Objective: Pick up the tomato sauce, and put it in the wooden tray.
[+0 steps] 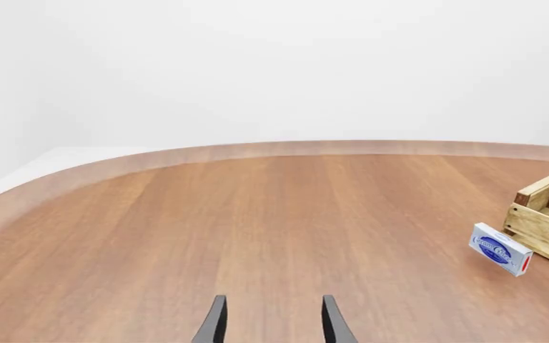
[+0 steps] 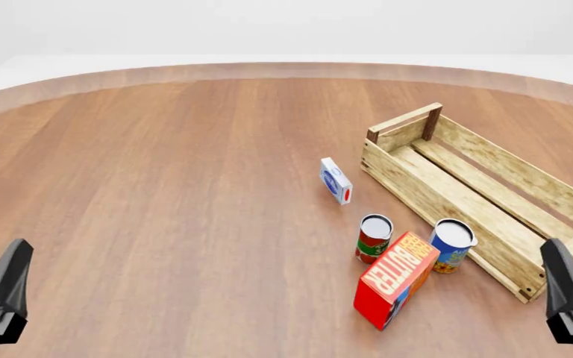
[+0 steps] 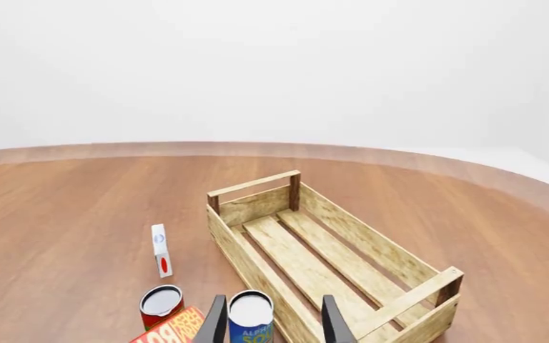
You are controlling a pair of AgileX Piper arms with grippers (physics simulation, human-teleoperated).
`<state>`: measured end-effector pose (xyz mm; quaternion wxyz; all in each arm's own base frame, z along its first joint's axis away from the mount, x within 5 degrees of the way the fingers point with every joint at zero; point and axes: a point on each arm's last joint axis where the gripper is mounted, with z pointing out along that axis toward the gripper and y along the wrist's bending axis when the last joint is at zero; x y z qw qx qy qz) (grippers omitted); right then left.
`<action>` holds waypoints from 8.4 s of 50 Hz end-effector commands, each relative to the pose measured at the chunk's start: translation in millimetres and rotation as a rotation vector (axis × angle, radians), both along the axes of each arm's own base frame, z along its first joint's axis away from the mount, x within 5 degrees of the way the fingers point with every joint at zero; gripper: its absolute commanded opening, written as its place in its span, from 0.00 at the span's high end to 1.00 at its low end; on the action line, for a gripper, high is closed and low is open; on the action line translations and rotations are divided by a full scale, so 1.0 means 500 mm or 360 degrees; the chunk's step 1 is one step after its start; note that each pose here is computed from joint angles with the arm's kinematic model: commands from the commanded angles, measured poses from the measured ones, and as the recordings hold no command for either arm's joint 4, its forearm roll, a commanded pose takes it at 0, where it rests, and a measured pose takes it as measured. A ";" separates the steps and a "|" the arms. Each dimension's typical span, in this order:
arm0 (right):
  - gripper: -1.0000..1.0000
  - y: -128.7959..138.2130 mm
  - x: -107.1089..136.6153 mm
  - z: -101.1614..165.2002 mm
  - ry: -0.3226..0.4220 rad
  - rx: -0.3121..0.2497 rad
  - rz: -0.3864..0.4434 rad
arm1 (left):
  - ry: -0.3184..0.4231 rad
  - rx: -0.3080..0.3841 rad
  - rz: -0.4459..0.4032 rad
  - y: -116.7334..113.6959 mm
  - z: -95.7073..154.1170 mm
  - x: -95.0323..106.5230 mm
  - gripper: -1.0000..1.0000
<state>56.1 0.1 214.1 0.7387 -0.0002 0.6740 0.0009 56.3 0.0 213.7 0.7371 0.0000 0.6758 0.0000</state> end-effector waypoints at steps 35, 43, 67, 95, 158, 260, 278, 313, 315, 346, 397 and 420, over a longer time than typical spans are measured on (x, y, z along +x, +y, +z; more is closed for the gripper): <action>0.00 0.031 0.042 0.208 0.0045 -0.0363 0.0293 | 0.0001 0.0000 0.0000 0.000 0.001 0.001 0.00; 0.00 0.051 0.086 0.307 0.0073 -0.0477 0.0377 | 0.0001 0.0000 0.0000 0.000 0.001 0.001 0.00; 0.00 0.158 0.203 0.416 0.0344 -0.0753 0.0766 | 0.0001 0.0000 0.0000 0.000 0.001 0.001 0.00; 0.00 0.213 0.324 0.332 0.0896 -0.0799 0.0825 | 0.0001 0.0000 0.0000 0.000 0.001 0.001 0.00; 0.00 0.227 0.431 0.082 0.1326 -0.0507 0.0670 | 0.0001 0.0000 0.0000 0.000 0.001 0.001 0.00; 0.00 0.253 0.439 -0.119 0.1554 -0.0486 0.0685 | 0.0001 0.0000 0.0000 0.000 0.001 0.001 0.00; 1.00 0.246 0.433 -0.112 0.1516 -0.0510 0.0691 | 0.0001 0.0000 0.0000 0.000 0.001 0.001 0.00; 1.00 0.267 0.388 0.020 0.1266 -0.0431 0.0768 | 0.0001 0.0000 0.0000 0.000 0.001 0.001 0.00; 1.00 0.267 0.383 0.029 0.1262 -0.0434 0.0776 | 0.0001 0.0000 0.0000 0.000 0.001 0.001 0.00; 1.00 0.168 0.354 0.320 0.1013 -0.0443 0.0592 | 0.0001 0.0000 0.0000 0.000 0.001 0.001 0.00; 1.00 -0.030 0.601 0.116 0.1384 -0.0241 0.0031 | 0.0001 0.0000 0.0000 0.000 0.001 0.001 0.00; 1.00 -0.067 0.629 -0.052 0.1547 -0.0266 0.0004 | 0.0001 0.0000 0.0000 0.000 0.001 0.001 0.00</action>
